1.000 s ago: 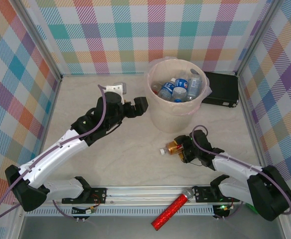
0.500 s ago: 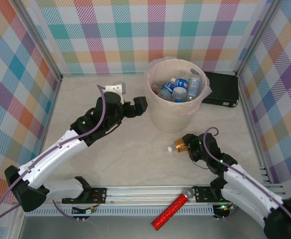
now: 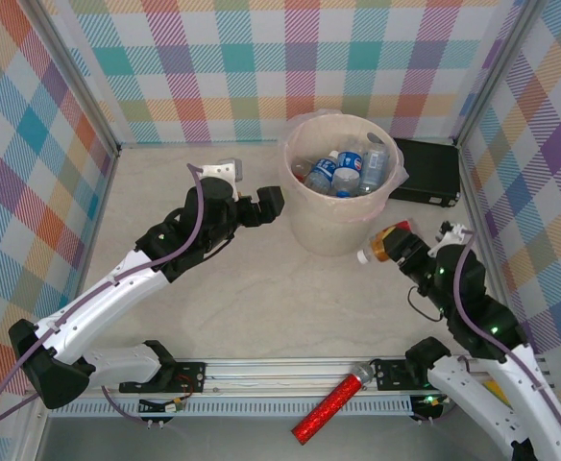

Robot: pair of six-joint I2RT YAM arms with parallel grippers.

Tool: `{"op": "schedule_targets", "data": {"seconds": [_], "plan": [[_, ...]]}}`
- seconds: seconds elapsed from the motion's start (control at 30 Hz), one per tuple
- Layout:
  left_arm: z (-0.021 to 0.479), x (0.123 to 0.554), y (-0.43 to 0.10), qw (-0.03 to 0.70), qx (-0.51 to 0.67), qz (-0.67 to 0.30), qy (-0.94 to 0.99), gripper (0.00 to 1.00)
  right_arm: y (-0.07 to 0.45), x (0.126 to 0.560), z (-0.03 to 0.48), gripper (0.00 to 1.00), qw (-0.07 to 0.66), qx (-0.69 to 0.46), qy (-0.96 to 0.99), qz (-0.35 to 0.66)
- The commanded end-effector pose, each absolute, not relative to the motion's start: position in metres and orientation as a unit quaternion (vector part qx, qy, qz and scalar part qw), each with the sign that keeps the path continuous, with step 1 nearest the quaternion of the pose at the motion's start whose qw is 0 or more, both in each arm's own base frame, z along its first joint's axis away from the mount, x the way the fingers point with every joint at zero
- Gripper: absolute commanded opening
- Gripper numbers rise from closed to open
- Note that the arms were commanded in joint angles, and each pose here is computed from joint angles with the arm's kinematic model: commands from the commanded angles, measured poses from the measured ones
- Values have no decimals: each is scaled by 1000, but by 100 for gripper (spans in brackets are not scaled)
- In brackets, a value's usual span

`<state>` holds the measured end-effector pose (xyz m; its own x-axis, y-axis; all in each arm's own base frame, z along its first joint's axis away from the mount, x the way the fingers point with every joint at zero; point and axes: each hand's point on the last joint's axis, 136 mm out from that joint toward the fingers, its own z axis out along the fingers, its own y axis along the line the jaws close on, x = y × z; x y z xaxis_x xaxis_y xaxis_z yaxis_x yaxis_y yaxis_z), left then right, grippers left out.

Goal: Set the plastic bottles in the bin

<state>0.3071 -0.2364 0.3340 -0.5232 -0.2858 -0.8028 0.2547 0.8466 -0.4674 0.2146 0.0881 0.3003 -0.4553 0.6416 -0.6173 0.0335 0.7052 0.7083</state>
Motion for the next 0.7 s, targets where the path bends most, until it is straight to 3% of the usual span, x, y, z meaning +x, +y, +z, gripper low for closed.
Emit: {"op": "schedule_targets", "data": {"seconds": [0.0,0.37,0.67], "plan": [[350,305,-230,503,-9,-272,820,100,99,221,329,62,508,115,805,283],[361,297,-214,519,-14,-260,814,100,145,269,428,62,556,-32,792,250],[368,289,-203,526,-18,-259,810,100,189,332,446,62,543,-111,808,202]]}}
